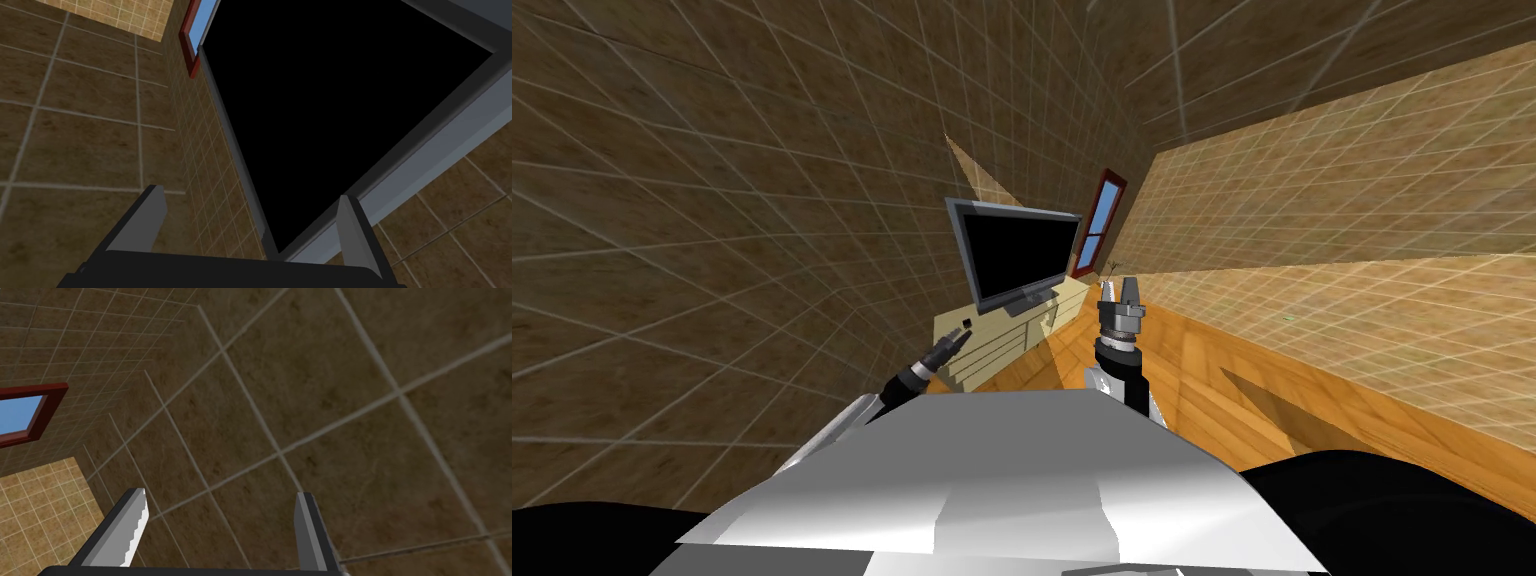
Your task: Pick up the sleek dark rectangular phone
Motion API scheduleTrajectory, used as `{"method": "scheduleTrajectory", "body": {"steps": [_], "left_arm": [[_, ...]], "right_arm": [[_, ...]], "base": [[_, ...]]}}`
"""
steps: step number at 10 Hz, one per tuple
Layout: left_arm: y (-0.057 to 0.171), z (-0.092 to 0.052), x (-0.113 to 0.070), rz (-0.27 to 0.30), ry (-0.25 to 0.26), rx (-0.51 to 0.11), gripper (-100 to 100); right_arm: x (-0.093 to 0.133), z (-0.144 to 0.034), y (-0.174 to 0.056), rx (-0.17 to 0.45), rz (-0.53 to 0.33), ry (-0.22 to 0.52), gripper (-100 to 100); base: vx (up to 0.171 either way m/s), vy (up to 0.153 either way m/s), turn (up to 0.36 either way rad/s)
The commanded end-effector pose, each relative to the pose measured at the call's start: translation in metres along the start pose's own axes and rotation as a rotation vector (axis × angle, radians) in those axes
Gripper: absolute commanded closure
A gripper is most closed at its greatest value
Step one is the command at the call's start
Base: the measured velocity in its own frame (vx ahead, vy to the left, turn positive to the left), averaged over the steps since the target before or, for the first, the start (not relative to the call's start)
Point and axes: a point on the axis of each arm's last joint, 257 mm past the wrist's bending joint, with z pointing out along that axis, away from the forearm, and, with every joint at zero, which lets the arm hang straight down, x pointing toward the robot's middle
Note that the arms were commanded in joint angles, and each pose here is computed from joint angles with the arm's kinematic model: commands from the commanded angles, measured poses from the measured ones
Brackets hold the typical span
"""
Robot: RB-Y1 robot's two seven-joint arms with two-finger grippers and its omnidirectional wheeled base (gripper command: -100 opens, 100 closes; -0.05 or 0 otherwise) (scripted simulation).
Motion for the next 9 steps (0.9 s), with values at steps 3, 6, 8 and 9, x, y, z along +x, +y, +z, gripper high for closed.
{"method": "scheduleTrajectory", "body": {"steps": [3,6,8,9], "left_arm": [[0.017,-0.016,0.036,0.114,0.147,-0.009,-100],[0.043,-0.044,0.077,0.220,0.318,-0.019,-100],[0.058,-0.062,0.098,0.282,0.409,-0.022,-100],[0.058,-0.064,0.102,0.307,0.427,-0.017,-100]], "right_arm": [[0.000,0.000,0.000,0.000,0.000,0.000,0],[0.000,0.000,0.000,0.000,0.000,0.000,0],[0.000,0.000,0.000,0.000,0.000,0.000,0],[0.000,0.000,0.000,0.000,0.000,0.000,0]], "base": [[-0.064,0.014,-0.205],[-0.047,0.010,-0.224],[-0.038,0.003,-0.199],[-0.028,0.008,-0.166]]}}
